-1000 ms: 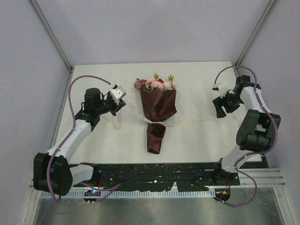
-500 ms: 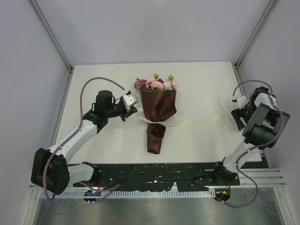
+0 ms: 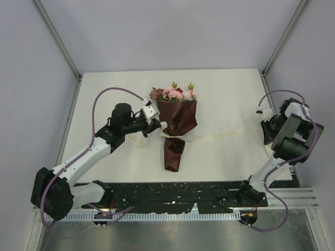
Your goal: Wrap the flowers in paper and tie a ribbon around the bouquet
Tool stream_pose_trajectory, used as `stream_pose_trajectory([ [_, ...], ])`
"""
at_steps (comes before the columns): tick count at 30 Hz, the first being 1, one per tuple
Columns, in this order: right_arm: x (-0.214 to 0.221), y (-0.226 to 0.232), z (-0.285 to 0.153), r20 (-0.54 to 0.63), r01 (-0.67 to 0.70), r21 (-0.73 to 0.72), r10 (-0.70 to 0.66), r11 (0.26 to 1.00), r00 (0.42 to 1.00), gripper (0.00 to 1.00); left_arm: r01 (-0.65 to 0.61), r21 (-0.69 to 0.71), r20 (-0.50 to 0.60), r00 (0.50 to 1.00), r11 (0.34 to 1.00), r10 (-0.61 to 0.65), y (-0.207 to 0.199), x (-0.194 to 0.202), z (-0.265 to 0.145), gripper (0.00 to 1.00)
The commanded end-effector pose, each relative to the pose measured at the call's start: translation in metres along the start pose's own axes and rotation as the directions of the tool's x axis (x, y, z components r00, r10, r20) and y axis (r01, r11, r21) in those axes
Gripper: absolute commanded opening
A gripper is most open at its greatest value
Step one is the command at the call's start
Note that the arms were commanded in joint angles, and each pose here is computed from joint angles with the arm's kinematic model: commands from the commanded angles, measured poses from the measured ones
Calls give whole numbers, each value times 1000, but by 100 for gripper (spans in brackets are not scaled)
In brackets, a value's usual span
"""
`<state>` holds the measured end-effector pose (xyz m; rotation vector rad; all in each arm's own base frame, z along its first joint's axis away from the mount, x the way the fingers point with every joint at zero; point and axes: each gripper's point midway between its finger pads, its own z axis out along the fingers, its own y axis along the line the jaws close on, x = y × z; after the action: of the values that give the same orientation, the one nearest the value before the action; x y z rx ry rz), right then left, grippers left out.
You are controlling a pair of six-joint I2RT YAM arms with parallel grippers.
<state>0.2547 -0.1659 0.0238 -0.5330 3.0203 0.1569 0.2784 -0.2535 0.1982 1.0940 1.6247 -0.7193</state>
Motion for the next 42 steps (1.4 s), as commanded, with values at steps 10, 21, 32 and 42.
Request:
stream_pose_trajectory([
  [10,-148,272,-308,863,620,-124,-224,774,452,6,-307,-116,163,932,945,323,-3,-12,-8,0],
  [21,-172,476,-460,993,927,-110,83,358,86,5,-410,-129,198,881,903,429,-7,-12,-1,0],
  [32,-215,499,-444,990,915,-101,135,390,51,5,-461,-115,208,855,880,475,-21,3,-10,0],
  [42,-278,601,-423,950,954,-206,279,217,141,5,-501,-100,248,824,860,509,-39,0,-16,0],
])
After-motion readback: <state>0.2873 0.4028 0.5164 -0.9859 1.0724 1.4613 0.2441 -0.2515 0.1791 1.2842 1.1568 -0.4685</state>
